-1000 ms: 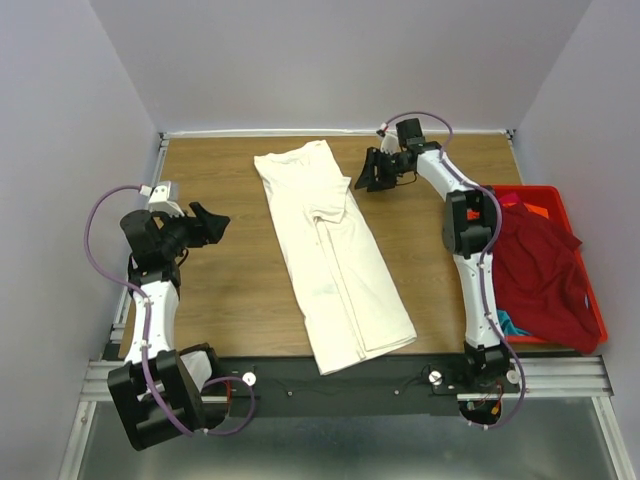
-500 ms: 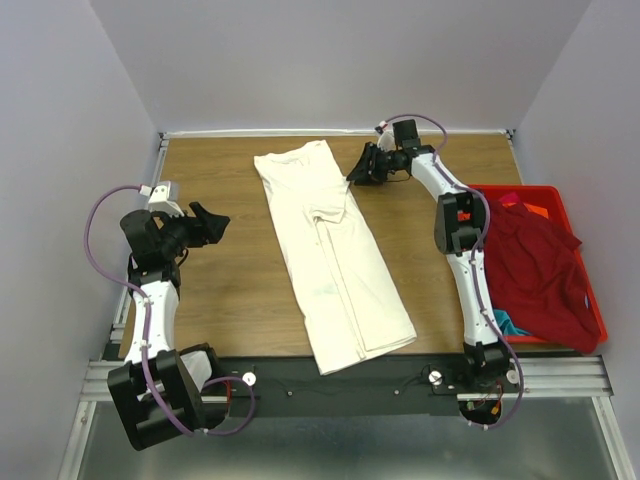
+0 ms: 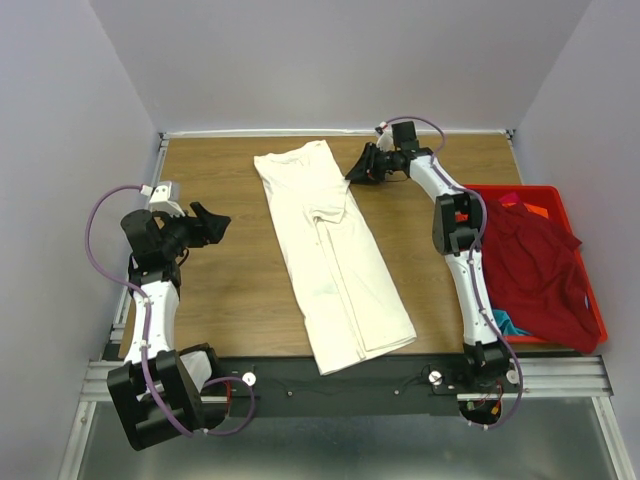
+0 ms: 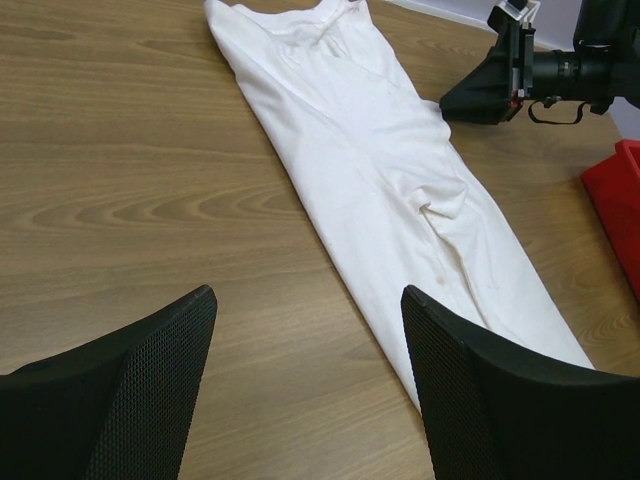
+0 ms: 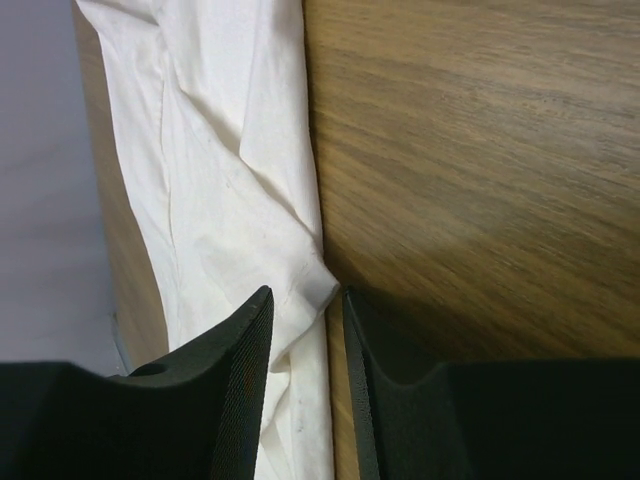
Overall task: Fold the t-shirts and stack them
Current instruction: Fold the tshirt
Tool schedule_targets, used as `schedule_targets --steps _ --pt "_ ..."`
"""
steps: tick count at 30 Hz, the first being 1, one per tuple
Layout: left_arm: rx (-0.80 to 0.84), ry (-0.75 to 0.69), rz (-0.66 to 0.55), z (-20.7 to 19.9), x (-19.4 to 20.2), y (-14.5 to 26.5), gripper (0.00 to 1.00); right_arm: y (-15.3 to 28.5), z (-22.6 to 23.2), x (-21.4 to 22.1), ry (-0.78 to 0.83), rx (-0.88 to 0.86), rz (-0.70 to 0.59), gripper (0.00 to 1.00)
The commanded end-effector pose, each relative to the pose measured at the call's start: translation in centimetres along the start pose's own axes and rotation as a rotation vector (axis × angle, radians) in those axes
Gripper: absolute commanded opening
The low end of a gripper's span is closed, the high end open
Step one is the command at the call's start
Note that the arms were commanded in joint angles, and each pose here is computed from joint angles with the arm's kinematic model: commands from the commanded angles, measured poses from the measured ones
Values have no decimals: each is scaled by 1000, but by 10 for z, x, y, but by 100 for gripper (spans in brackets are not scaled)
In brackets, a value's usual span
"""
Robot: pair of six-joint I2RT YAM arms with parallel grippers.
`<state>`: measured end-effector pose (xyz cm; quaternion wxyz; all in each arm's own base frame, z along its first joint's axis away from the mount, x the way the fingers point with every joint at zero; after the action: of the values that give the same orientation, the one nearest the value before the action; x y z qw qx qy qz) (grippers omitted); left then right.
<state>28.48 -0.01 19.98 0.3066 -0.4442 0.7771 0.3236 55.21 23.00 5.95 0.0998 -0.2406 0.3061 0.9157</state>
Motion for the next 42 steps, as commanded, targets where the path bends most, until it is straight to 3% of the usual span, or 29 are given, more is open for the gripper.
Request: schedule_targets --steps 1,9,14,16,21,42 --pt "12 -25 -9 -4 -2 0 82 -23 -26 25 -54 54 47 41" --pt "11 -25 -10 -4 -2 1 82 -27 -30 27 -59 49 45 31" --pt "12 -25 -9 -4 -2 0 82 -22 -25 18 -24 53 24 5" --pt "13 -28 -11 -5 -2 1 82 -16 -19 6 11 60 -5 1" --pt "15 -29 -11 -6 -2 1 82 0 4 -22 103 63 -77 1" --pt "15 -42 -22 -9 -5 2 82 16 41 -44 217 28 -130 1"
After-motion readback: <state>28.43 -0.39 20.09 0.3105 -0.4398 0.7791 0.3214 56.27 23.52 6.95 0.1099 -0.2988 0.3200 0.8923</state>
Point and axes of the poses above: each gripper's point midway between its finger pads, its own y axis back along the fingers, its own z axis along the line the jaws close on, x = y × z, the point moved 5 cm from there along y, back along the fingers, and after that the axes turned 11 degrees about y, right-handed, at the moved point
